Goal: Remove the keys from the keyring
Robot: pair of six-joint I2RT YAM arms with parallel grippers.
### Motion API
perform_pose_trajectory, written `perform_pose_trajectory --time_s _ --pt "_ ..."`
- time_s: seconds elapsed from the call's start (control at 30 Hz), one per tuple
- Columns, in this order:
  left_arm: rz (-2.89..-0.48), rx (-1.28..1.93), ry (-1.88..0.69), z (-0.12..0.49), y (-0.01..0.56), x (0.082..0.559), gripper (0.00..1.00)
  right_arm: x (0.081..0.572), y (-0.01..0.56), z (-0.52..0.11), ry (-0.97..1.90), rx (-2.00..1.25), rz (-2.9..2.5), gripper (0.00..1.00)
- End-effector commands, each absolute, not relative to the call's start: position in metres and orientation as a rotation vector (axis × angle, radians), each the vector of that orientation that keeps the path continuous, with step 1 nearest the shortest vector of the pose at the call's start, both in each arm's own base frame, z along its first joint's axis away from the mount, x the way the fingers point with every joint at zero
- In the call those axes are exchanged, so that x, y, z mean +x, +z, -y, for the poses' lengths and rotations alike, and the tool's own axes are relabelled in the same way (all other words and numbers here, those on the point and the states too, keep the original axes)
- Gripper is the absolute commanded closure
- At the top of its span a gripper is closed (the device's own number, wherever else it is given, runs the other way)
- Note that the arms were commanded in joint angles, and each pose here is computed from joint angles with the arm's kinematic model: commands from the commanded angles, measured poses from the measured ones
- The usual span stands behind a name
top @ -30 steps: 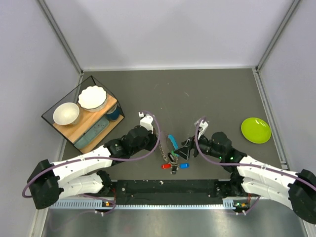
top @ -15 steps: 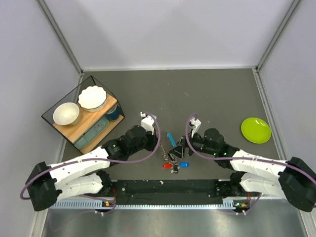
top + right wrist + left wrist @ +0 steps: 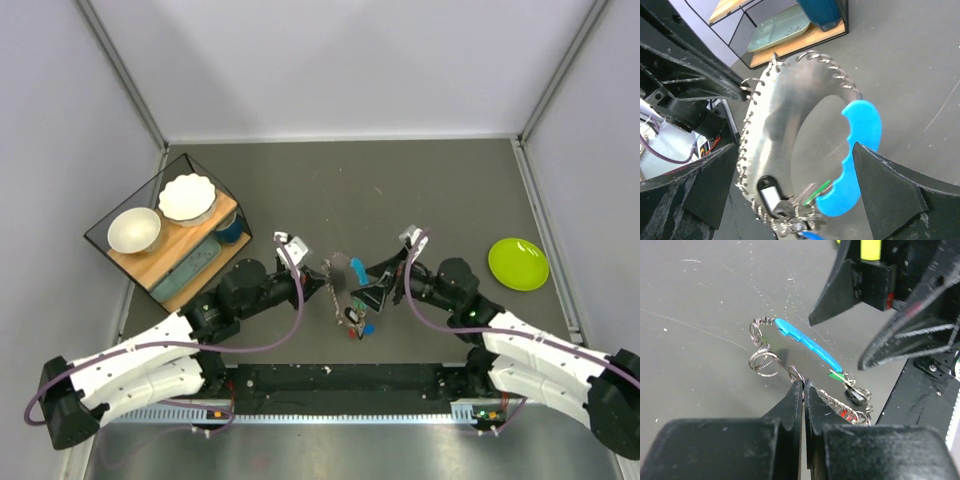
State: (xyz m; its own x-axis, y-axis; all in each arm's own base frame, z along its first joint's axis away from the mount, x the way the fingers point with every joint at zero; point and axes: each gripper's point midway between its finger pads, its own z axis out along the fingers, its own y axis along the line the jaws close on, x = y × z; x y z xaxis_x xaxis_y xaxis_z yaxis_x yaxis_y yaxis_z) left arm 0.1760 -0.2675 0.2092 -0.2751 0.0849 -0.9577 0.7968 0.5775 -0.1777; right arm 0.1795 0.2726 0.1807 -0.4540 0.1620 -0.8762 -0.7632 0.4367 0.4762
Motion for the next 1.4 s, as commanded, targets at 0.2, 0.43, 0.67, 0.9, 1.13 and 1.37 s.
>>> perform_pose_trajectory --time_s 0.2,0.43,0.67,0.9,1.13,1.37 --pt "-1.484 0.804 -0.912 0.272 0.264 0.16 1.0 0.175 0.201 -0.27 1.38 -0.64 -1.632 0.01" --pt "-1.435 0.774 -0.902 0.262 0.279 0.158 1.0 0.169 0.192 -0.272 1.449 -0.658 -1.613 0.01" --pt "-1.42 0.764 -0.873 0.253 0.287 0.157 1.0 0.168 0.194 -0.275 1.483 -0.652 -1.634 0.01" --pt "-1.425 0.746 -0.828 0.243 0.293 0.159 1.0 0.177 0.189 -0.272 1.429 -0.602 -1.679 0.01" --pt "-1.4 0.728 -0.844 0.24 0.301 0.156 1.0 0.174 0.197 -0.272 1.447 -0.595 -1.659 0.01" --pt "-1.357 0.717 -0.877 0.238 0.317 0.151 1.0 0.173 0.19 -0.279 1.525 -0.588 -1.684 0.01"
